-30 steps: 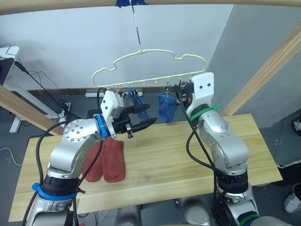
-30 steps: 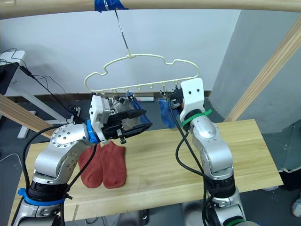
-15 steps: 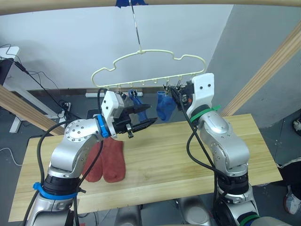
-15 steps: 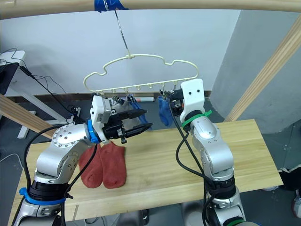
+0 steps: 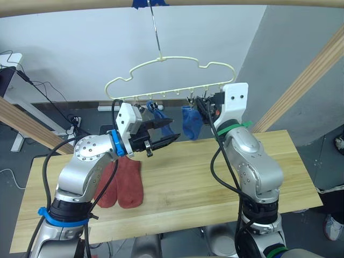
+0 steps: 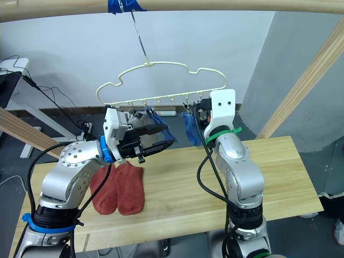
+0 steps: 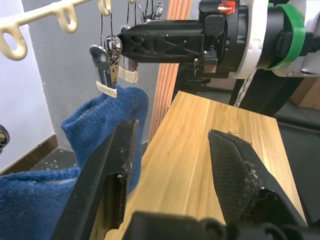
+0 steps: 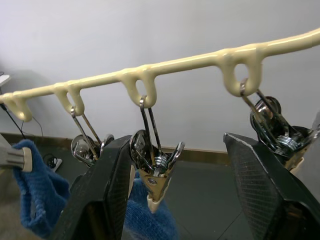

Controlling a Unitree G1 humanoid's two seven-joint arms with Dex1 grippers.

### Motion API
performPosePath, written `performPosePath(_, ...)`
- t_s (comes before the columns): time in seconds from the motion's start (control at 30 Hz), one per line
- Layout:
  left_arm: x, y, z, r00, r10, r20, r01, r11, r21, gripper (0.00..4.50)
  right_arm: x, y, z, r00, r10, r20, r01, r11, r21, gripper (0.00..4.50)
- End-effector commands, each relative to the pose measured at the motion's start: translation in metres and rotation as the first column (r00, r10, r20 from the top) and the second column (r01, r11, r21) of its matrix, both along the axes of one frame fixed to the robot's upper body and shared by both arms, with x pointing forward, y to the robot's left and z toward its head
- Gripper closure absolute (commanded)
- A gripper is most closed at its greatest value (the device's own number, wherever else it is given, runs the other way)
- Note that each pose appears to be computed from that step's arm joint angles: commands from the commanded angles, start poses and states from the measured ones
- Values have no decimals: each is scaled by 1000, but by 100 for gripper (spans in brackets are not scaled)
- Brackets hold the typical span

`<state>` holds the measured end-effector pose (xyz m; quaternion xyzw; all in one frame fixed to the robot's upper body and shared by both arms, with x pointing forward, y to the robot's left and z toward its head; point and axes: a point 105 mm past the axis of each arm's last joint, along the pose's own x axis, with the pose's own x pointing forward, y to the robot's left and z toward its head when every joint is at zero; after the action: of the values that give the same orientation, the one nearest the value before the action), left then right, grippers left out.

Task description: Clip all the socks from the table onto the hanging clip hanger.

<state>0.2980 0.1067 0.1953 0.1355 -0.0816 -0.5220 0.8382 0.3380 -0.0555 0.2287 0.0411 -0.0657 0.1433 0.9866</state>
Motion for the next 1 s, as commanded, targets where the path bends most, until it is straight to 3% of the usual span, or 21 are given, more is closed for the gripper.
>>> performPosePath(0.03,-4,-5,7,999,-26,39,26,1000,-2,201,-10,1,17,998,-11,59,8,999,44,154)
performPosePath(0.93,-4,-6,5,999,-34,37,34,999,3,201,-17,17,14,997,76,29,-79,993,92,154)
performPosePath(1.0,-4,-6,5,999,-33,36,33,999,3,201,-18,21,15,995,96,34,-99,991,93,190)
